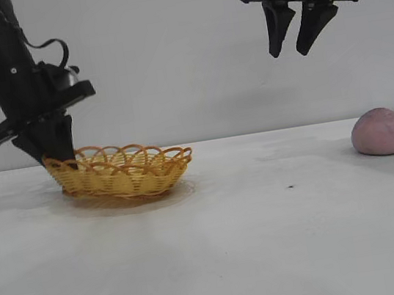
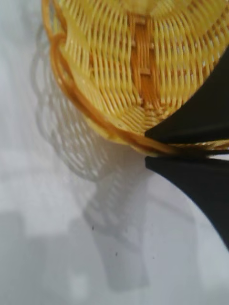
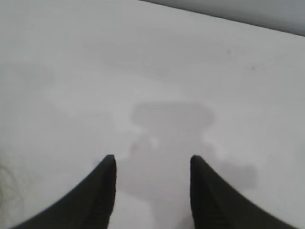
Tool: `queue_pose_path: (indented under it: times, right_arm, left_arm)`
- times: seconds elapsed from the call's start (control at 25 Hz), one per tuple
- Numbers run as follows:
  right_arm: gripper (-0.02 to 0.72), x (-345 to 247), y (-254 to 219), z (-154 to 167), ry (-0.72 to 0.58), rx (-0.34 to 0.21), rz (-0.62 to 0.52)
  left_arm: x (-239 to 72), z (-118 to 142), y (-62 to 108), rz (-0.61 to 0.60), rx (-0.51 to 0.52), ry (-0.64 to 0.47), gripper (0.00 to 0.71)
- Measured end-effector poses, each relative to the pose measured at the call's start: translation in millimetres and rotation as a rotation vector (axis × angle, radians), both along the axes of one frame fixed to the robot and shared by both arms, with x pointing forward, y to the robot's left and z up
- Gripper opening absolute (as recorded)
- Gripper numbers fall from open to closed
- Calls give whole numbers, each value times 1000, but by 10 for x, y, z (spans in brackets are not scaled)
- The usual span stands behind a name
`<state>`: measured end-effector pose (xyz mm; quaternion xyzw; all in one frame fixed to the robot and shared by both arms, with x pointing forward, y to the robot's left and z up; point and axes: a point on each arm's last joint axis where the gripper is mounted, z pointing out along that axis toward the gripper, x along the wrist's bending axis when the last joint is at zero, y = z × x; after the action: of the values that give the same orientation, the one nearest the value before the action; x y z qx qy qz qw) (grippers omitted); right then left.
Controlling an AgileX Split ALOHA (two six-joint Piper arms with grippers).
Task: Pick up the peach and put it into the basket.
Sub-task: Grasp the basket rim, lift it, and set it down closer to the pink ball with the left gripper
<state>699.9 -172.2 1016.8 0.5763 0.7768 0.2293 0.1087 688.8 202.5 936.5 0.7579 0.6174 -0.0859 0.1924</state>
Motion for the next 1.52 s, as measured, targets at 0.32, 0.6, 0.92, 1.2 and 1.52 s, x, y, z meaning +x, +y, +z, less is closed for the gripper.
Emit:
queue_pose_path:
  times: [0.32, 0.6, 0.92, 1.2, 1.52]
  right_arm:
    - [337, 26, -134, -5, 10, -4, -27]
    - [337, 22, -128, -6, 16, 2, -27]
    - [337, 20, -120, -4, 18, 13, -27]
    - [337, 19, -118, -4, 18, 16, -26]
    - [337, 19, -118, -4, 18, 15, -24]
  left_arm:
    - [-651, -15, -535, 217, -263, -104, 0]
    - [-806, -233, -639, 268, -250, -69, 0]
    - [-823, -448, -639, 265, -222, -4, 0]
    - [-845, -461, -636, 243, -217, 18, 259]
    - [-795, -367, -323, 258, -203, 39, 454]
